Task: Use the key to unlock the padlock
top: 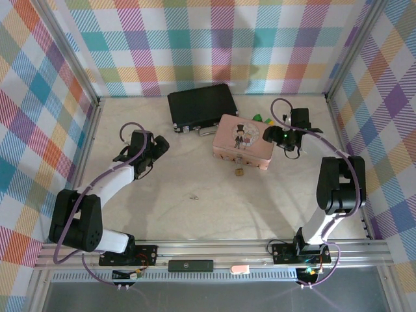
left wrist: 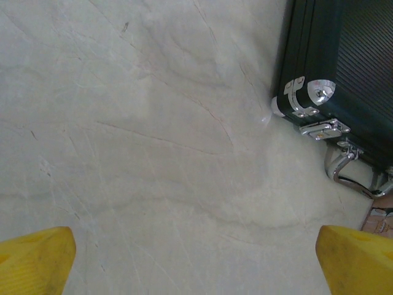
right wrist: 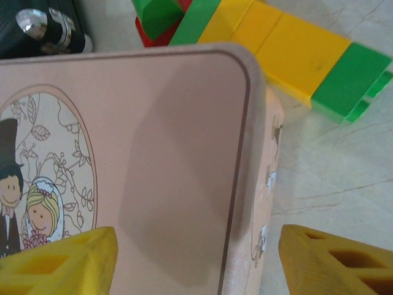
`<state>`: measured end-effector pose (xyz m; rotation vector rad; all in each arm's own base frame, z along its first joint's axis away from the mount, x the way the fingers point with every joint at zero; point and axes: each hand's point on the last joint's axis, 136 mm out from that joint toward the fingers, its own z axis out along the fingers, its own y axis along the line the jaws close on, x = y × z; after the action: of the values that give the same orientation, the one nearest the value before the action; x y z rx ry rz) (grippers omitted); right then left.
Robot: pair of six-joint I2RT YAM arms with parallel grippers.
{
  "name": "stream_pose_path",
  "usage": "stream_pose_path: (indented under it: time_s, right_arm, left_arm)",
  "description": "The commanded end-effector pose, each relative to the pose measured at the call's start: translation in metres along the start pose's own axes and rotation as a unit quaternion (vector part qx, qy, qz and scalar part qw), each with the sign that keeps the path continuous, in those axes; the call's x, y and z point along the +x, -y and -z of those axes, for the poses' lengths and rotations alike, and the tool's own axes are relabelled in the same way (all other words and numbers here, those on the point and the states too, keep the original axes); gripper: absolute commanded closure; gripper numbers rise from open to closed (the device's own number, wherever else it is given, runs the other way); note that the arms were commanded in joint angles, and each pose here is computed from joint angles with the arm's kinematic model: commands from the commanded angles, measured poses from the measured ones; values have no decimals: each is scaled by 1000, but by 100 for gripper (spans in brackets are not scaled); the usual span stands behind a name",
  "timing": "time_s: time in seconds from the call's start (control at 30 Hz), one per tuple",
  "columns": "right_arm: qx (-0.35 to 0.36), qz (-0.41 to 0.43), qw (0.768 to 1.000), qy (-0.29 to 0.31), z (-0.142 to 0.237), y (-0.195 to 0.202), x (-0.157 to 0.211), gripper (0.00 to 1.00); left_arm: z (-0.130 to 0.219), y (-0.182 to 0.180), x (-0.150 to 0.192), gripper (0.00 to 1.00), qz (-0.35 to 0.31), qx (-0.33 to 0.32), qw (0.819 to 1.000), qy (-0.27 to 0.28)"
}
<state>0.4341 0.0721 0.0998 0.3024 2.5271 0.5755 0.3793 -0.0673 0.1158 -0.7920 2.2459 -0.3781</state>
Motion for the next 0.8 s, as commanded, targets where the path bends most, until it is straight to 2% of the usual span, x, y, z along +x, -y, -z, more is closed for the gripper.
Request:
stream_pose_path:
  time_s: [0.0, 0.37, 0.57, 0.77]
  right_arm:
    - [-36, 13, 999, -28, -4, -13, 14, 35]
    - [-37, 75, 993, -88, 5, -15, 81, 57]
    - [-65, 112, 986, -107, 7, -33, 98, 61]
    - [-66, 142, 981, -115, -7, -64, 96, 60]
  left_arm:
    - [16, 9, 0, 0, -3, 17, 1000, -4]
    - [13, 21, 8, 0, 21, 62, 998, -13]
    - [3, 37, 18, 0, 1, 81, 996, -48]
    - [6, 57, 28, 0, -9, 104, 993, -63]
